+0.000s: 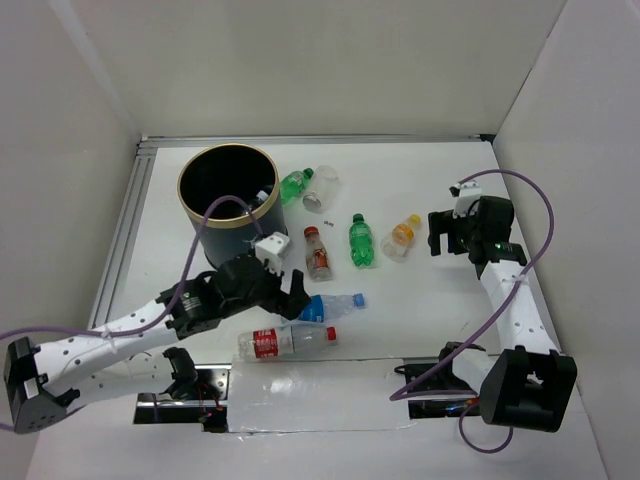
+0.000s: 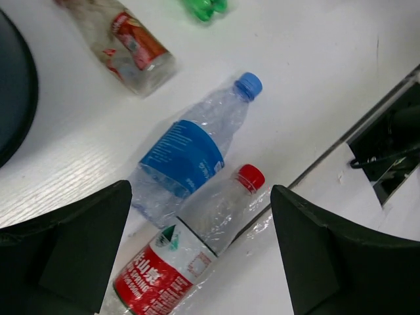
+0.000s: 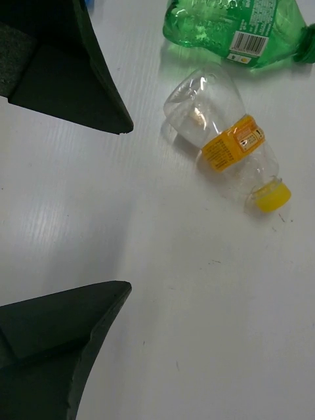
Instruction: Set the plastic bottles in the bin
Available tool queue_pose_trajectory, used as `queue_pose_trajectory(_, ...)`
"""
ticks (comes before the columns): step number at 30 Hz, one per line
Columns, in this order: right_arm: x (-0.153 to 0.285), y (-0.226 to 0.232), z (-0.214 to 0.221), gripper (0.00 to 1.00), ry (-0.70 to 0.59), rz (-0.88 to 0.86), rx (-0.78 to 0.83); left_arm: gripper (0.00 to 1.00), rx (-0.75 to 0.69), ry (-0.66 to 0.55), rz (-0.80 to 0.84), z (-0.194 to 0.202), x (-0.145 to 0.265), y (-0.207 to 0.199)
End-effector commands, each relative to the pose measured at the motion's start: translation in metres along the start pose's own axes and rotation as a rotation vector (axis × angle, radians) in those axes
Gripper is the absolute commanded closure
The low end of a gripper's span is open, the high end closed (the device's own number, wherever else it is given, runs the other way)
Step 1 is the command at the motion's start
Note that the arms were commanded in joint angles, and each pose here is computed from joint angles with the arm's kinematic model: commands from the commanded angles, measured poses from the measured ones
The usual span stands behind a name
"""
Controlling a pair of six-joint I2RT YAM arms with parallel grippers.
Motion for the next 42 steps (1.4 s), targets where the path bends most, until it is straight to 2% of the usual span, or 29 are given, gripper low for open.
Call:
queue_pose_trajectory(1, 0.003, 0.000, -0.008, 0.00, -0.006, -0.015, 0.006, 0.00, -0.070, -0.079, -0.022, -0.024, -0.004, -0.023)
queue_pose_trajectory(4, 0.004, 0.000, -0.006, 0.00, -0.001, -0.028, 0.007, 0.00, -0.101, -0.042, -0.040, -0.015, -0.012, -0.028)
queue_pose_trajectory(7, 0.006, 0.004, -0.003, 0.00, -0.009, -0.048, 0.017, 0.03, -0.110, -0.052, -0.037, -0.015, -0.014, -0.033)
queue_pose_trajectory(10, 0.006, 0.007, -0.004, 0.00, -0.013, -0.068, 0.017, 0.01, -0.106, -0.063, -0.032, -0.017, -0.017, -0.035)
queue_pose_trajectory(16, 0.003, 0.015, 0.005, 0.00, 0.021, -0.138, 0.067, 0.01, -0.121, 0.026, -0.042, 0.003, -0.032, -0.034)
queue_pose_trajectory(17, 0.003, 0.016, 0.002, 0.05, 0.018, -0.148, 0.054, 0.01, -0.127, 0.047, -0.042, 0.005, -0.033, -0.035)
queue_pose_trajectory(18, -0.001, 0.016, 0.009, 0.40, 0.052, -0.156, 0.043, 0.01, -0.126, 0.059, -0.038, 0.004, -0.033, -0.040)
queue_pose_trajectory(19, -0.001, 0.017, 0.004, 0.68, 0.045, -0.165, 0.043, 0.04, -0.143, 0.100, -0.051, 0.013, -0.038, -0.040)
queue_pose_trajectory(20, -0.001, 0.018, 0.004, 0.85, 0.047, -0.165, 0.022, 0.10, -0.148, 0.133, -0.083, 0.018, -0.038, -0.035)
queue_pose_trajectory(21, -0.002, 0.017, 0.002, 0.89, 0.047, -0.165, 0.022, 0.33, -0.148, 0.148, -0.083, 0.020, -0.039, -0.038)
queue_pose_trajectory(22, -0.002, 0.019, 0.002, 0.81, 0.044, -0.177, 0.022, 0.44, -0.155, 0.170, -0.094, 0.025, -0.041, -0.036)
queue_pose_trajectory(23, -0.001, 0.022, 0.003, 0.62, 0.047, -0.199, 0.018, 0.52, -0.159, 0.201, -0.104, 0.032, -0.046, -0.037)
queue_pose_trajectory(24, -0.001, 0.023, 0.003, 0.38, 0.048, -0.199, 0.008, 0.53, -0.163, 0.213, -0.110, 0.032, -0.047, -0.038)
queue_pose_trajectory(25, -0.001, 0.025, 0.003, 0.04, 0.046, -0.211, 0.008, 0.44, -0.177, 0.250, -0.110, 0.041, -0.048, -0.038)
queue_pose_trajectory(26, -0.001, 0.027, 0.002, 0.00, 0.041, -0.229, 0.007, 0.29, -0.189, 0.275, -0.137, 0.045, -0.054, -0.036)
queue_pose_trajectory(27, 0.000, 0.027, -0.002, 0.00, 0.033, -0.227, 0.010, 0.09, -0.204, 0.300, -0.142, 0.047, -0.054, -0.039)
queue_pose_trajectory(37, -0.002, 0.033, 0.002, 0.00, 0.031, -0.282, 0.042, 0.01, -0.395, 0.392, -0.226, 0.059, -0.106, -0.034)
queue_pose_trajectory(38, -0.002, 0.033, 0.002, 0.00, 0.031, -0.282, 0.042, 0.01, -0.427, 0.439, -0.258, 0.074, -0.115, -0.026)
queue_pose_trajectory(41, -0.001, 0.034, 0.003, 0.00, 0.036, -0.294, 0.047, 0.01, -0.437, 0.482, -0.270, 0.085, -0.130, -0.022)
queue_pose_trajectory(42, -0.001, 0.034, 0.003, 0.00, 0.036, -0.294, 0.047, 0.05, -0.456, 0.518, -0.271, 0.095, -0.135, -0.018)
Point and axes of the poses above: each gripper's point midway between its finger pads, its own x axis back along the fingers, its own y axis along the line the jaws close on, z = x × y, the point moved 3 cm from there along x, back along the fingers, and after that the axes turned 3 degrees about -x, right-handed, at the moved point
